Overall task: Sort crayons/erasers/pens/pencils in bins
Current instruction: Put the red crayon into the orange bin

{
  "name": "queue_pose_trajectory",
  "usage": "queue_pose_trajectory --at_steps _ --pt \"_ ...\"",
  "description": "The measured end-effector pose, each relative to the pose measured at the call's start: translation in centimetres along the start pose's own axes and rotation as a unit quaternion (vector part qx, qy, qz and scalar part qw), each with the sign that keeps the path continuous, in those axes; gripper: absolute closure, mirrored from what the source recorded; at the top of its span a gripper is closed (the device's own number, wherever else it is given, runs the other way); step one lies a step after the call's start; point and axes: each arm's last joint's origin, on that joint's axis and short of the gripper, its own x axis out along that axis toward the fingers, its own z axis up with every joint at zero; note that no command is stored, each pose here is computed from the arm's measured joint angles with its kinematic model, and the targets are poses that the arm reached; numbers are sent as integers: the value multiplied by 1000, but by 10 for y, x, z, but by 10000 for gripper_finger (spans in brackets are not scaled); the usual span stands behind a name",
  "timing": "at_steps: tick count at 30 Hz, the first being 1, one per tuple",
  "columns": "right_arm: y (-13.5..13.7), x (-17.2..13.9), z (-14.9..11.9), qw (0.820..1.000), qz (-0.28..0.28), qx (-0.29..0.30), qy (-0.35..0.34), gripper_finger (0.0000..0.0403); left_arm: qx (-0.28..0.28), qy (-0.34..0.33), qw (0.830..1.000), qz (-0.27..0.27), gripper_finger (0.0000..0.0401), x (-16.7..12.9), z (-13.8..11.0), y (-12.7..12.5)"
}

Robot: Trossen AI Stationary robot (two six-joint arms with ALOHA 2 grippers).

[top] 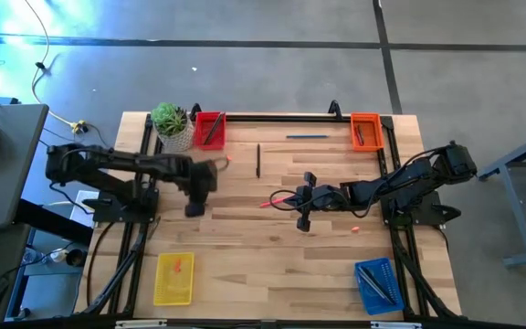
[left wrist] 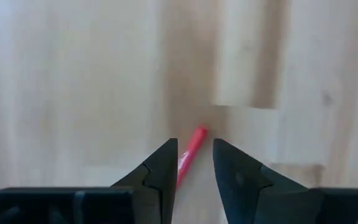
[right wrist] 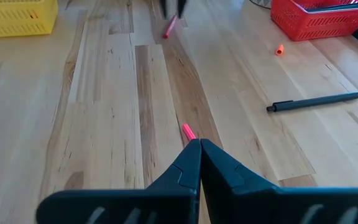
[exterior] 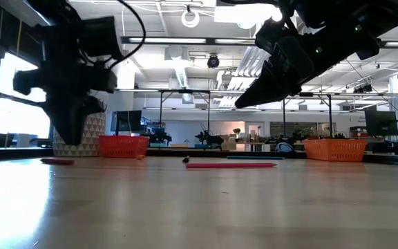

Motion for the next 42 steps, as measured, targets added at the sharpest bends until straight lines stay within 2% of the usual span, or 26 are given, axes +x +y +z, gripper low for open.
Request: queue_pose_trajectory --at_steps 4,9,15,19,33,38,42 --pt "0 0 0 1000 0 0 0 403 95 16 995 25 296 6 0 -29" --pt "0 0 0 1000 0 0 0 403 141 36 988 49 278 15 -2 -46" --pt "0 0 0 1000 0 0 0 403 147 73 983 84 278 30 -2 -45" --pt "0 0 0 1000 0 0 0 403 150 92 981 86 290 37 -1 -43" --pt "0 0 0 1000 0 0 0 403 160 96 980 63 393 38 -1 -43" --pt "0 0 0 1000 0 0 0 403 156 65 983 70 397 30 -1 -43" --pt "0 0 -1 1000 0 -1 4 403 127 -13 989 69 397 17 7 -44"
